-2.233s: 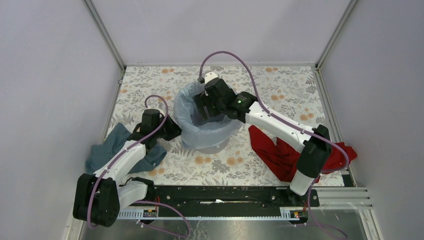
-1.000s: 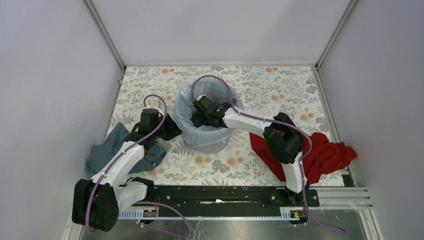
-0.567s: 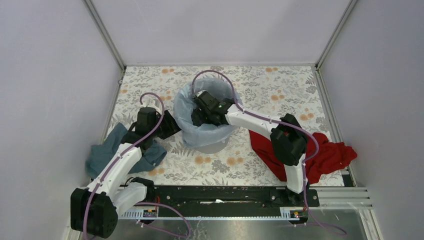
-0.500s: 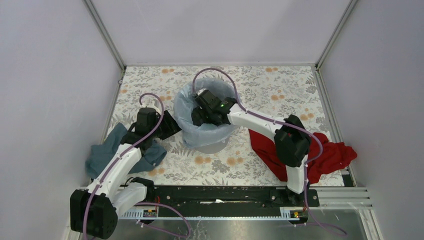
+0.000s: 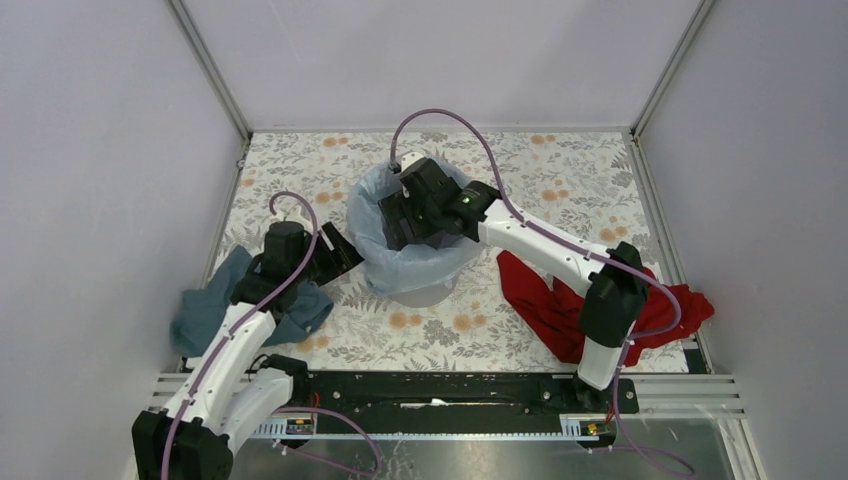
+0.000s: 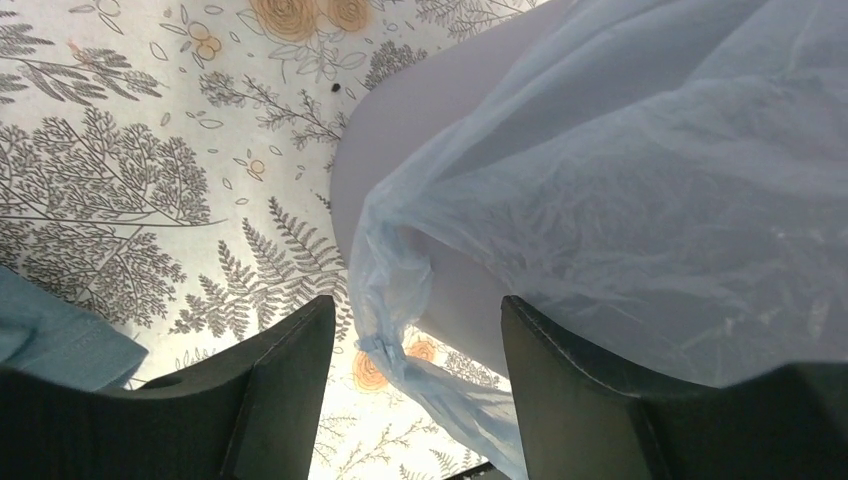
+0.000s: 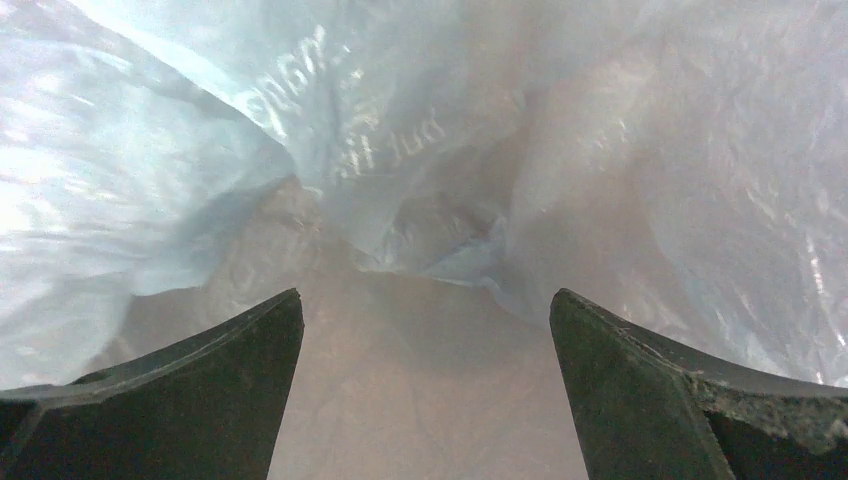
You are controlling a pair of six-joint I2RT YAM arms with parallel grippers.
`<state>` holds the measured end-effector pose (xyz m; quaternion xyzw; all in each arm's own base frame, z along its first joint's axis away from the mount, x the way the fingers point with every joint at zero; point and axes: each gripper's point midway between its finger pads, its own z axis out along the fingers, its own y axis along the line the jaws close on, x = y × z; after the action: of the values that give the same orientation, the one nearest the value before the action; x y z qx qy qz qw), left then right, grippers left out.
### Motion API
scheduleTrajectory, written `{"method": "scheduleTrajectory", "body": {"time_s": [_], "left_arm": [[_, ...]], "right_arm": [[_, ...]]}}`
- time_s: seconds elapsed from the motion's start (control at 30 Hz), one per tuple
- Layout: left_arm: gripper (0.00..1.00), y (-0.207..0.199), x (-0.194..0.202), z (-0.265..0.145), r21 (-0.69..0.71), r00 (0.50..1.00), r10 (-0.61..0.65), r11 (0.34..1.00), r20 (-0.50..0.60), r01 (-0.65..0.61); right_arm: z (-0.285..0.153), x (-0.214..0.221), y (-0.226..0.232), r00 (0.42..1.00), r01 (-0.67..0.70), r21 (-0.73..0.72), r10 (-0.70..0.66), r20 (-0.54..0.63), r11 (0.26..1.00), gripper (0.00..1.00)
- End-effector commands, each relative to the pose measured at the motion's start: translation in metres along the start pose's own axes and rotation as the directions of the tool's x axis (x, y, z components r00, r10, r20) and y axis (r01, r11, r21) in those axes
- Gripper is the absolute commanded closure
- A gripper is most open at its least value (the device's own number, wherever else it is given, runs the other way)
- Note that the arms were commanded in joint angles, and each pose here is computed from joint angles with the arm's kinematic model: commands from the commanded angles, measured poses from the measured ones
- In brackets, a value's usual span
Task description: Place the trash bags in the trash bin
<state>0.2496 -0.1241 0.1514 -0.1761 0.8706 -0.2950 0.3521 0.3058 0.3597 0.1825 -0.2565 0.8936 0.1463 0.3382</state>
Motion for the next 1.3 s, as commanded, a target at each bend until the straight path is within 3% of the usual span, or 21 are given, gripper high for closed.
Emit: {"method": "scheduleTrajectory", "body": {"time_s": [0.0,0.17,0.3,0.67,0.93,1.17,1.27], "left_arm": [[0.33,-0.012,0.004,-0.009,0.057,1.0,-0.016,0.998,-0.014,0.017],[0.3,-0.013,0.009,-0.016,0.071,1.0,-0.013,0.997,-0.024,0.015],[0.34,-0.016,0.022,-0.014,0.098,0.995,-0.043,0.994,-0.086,0.051],[0.31,-0.029,0.052,0.003,0.18,0.984,-0.083,0.977,-0.156,0.111],[0.29,-0.046,0.034,0.032,0.195,0.992,-0.058,0.978,-0.115,0.08],[0.23,-0.044,0.022,0.051,0.152,0.996,-0.035,0.987,-0.087,0.048],[0.17,-0.044,0.012,0.049,0.133,0.998,-0.03,0.991,-0.047,0.036]], "right_arm": [[-0.031,-0.036,-0.002,0.995,0.008,0.001,-0.008,0.095,1.0,0.0],[-0.053,-0.056,-0.004,0.987,0.031,0.007,-0.032,0.154,0.999,0.0],[-0.078,-0.07,0.003,0.979,0.031,-0.041,-0.022,0.203,0.999,0.0],[-0.188,-0.087,0.012,0.915,0.048,-0.201,0.038,0.402,0.978,0.0],[-0.216,-0.03,-0.01,0.915,0.013,-0.196,0.068,0.399,0.981,0.0],[-0.204,0.047,-0.057,0.955,-0.047,-0.023,0.052,0.293,0.999,0.0],[-0.179,0.077,-0.047,0.965,-0.078,-0.093,0.098,0.242,0.993,0.0]]}}
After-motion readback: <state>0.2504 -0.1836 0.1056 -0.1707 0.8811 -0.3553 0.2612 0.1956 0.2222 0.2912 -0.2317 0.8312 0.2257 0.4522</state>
